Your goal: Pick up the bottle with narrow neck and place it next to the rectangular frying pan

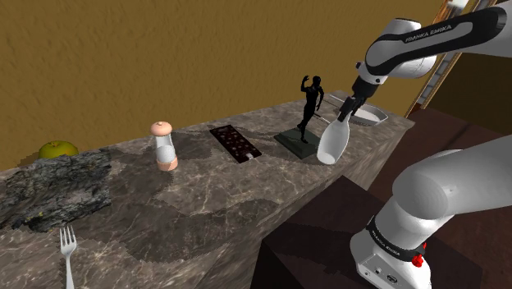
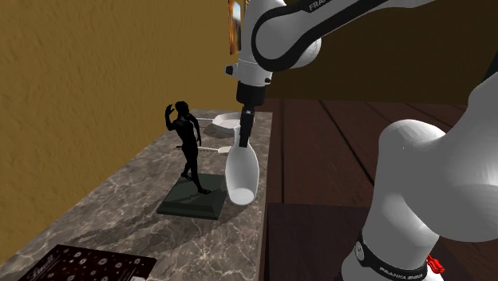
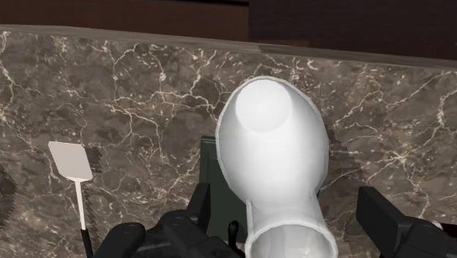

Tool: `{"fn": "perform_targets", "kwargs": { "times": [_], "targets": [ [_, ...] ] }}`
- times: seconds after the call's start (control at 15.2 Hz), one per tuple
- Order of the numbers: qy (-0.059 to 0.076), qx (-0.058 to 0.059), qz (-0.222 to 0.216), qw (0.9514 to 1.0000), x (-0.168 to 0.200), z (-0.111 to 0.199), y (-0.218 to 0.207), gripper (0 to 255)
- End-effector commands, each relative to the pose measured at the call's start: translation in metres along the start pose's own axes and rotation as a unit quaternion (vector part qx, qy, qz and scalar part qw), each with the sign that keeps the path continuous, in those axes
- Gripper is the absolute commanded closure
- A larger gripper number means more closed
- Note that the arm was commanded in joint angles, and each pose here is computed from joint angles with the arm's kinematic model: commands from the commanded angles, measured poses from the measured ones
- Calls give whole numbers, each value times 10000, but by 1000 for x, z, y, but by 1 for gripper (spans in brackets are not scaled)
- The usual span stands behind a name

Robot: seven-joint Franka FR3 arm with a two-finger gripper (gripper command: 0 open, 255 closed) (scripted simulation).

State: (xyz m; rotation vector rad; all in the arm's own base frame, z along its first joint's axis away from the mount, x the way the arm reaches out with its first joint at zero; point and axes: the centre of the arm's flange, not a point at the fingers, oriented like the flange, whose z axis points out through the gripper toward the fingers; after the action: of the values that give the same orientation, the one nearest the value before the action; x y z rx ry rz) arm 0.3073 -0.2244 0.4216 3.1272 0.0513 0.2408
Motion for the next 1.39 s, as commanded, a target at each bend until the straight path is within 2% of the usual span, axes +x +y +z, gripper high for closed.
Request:
{"fn": "perform_targets", "kwargs": {
  "times": [0.0,0.26,0.33,0.92,1.32],
  "targets": [
    [2,-1,0,10000,0,1,0,0],
    [2,-1,0,10000,0,1,0,0],
    [2,-1,0,10000,0,1,0,255],
    [2,-1,0,10000,0,1,0,255],
    [2,-1,0,10000,5,-30,0,255]
  ]
}}
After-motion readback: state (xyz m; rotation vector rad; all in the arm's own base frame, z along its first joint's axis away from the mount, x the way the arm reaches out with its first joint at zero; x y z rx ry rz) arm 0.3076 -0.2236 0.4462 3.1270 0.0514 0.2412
